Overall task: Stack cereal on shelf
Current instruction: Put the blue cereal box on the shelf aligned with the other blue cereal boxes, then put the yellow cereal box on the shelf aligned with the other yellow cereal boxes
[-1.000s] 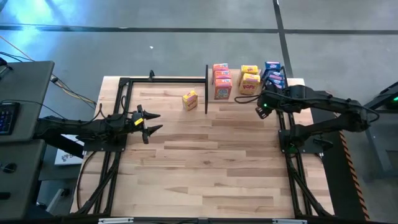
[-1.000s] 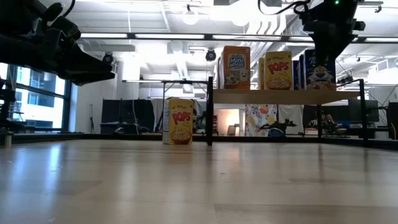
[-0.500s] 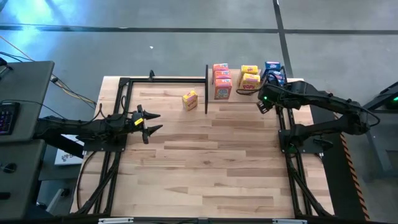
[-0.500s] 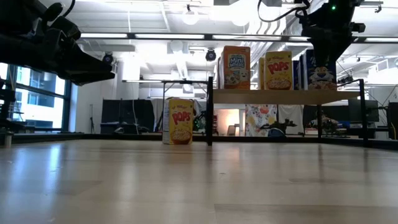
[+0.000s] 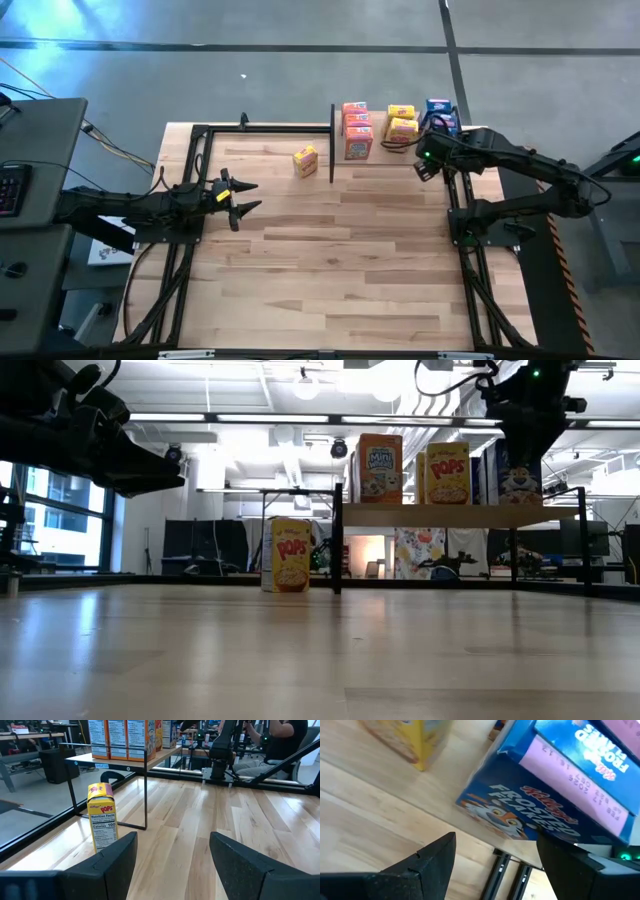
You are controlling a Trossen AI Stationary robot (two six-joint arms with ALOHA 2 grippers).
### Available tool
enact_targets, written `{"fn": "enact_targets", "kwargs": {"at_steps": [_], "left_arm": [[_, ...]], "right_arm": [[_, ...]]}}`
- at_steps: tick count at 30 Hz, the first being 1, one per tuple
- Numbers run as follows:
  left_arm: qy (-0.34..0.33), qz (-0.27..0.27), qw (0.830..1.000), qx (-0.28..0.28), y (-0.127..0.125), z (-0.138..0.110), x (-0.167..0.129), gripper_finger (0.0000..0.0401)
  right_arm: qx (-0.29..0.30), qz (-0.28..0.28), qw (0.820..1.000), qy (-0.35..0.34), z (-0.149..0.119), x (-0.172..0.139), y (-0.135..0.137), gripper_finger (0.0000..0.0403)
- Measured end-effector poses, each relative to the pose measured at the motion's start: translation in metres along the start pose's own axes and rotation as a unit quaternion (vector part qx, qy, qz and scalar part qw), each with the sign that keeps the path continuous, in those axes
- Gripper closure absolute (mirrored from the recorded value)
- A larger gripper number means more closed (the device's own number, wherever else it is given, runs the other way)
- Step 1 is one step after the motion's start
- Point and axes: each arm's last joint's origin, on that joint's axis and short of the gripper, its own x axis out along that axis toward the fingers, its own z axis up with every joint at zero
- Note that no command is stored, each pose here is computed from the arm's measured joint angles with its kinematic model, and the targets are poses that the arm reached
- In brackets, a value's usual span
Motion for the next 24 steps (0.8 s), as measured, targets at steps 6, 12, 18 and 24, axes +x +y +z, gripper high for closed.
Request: {"fn": "enact_targets", "kwargs": {"at_steps": [6,12,18,24], "left_arm": [[0.0,0.0,1.0,0.0,0.0,0.0,0.0,0.0162],[0.0,0.0,1.0,0.0,0.0,0.0,0.0,0.0162],[0.0,0.0,1.0,0.0,0.0,0.0,0.0,0.0162],[-0.001,0.0,1.0,0.0,0.0,0.0,0.0,0.0162]], "right_arm": [[-0.006,0.034,0.999,-0.014,0.003,-0.012,0.002,0.0132],[-0.044,0.072,0.995,-0.057,0.006,-0.032,0.004,0.0132],[-0.07,0.117,0.98,-0.148,-0.006,-0.056,-0.01,0.0132],[-0.053,0.199,0.954,-0.218,-0.028,-0.08,-0.04,0.0132]]}}
